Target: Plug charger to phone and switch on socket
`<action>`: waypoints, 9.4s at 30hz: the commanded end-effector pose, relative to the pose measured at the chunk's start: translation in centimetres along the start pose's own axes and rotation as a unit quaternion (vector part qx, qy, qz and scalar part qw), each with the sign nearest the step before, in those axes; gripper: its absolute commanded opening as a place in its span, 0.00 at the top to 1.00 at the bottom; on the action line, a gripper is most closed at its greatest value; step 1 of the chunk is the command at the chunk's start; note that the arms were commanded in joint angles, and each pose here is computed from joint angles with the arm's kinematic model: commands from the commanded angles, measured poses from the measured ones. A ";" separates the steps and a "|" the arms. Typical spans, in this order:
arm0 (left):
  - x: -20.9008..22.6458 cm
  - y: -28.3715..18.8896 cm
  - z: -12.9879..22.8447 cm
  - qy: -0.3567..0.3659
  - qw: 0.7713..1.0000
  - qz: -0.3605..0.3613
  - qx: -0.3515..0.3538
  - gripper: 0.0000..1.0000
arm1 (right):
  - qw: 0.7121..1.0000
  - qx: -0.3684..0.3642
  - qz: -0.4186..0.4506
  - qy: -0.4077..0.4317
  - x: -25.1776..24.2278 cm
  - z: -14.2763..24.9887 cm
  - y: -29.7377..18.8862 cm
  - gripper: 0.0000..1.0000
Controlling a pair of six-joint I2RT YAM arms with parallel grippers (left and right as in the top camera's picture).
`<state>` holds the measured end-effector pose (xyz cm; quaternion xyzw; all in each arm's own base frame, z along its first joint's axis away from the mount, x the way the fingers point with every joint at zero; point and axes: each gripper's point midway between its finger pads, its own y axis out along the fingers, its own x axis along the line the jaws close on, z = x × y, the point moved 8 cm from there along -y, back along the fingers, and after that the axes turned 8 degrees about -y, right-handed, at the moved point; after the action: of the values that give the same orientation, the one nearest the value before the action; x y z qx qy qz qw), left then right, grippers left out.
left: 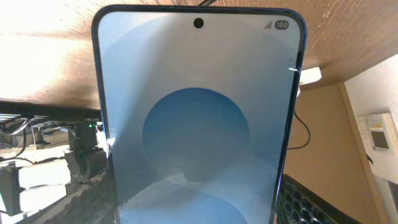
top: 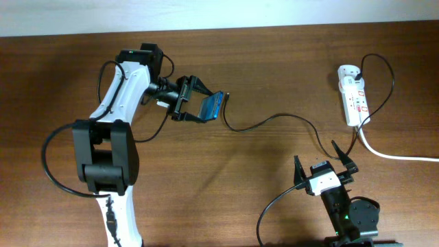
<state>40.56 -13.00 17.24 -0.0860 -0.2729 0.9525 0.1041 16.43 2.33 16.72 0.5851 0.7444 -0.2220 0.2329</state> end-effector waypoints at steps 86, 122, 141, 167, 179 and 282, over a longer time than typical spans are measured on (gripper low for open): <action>-2.5 -3.2 5.5 0.043 0.994 0.054 0.081 1.00 | 0.975 0.002 -0.003 0.224 -0.9 -1.5 -0.7 0.02; -2.4 -3.2 5.2 0.043 0.996 0.051 0.060 1.00 | 0.936 0.016 -0.103 0.336 -6.2 -10.5 0.9 0.02; -2.3 -3.1 3.7 0.043 0.998 0.039 -0.020 1.00 | 0.890 0.134 -0.217 0.378 -7.7 -13.6 4.1 0.02; -2.2 -2.7 1.4 0.047 0.981 0.013 -0.185 1.00 | 0.775 0.240 -0.289 0.509 -6.6 -12.9 8.9 0.09; -2.2 1.0 3.5 0.078 0.970 -0.018 -0.229 1.00 | 0.737 0.304 -0.291 0.529 0.9 -11.7 16.5 0.24; -9.5 -1.9 12.2 0.551 0.804 0.198 0.106 0.45 | 0.490 0.091 -0.034 0.866 -1.4 -17.8 22.1 0.96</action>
<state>46.99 -20.14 28.87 -0.6311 -0.0216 0.7727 0.0646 36.83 16.23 29.14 0.4876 0.5610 0.3058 -0.5951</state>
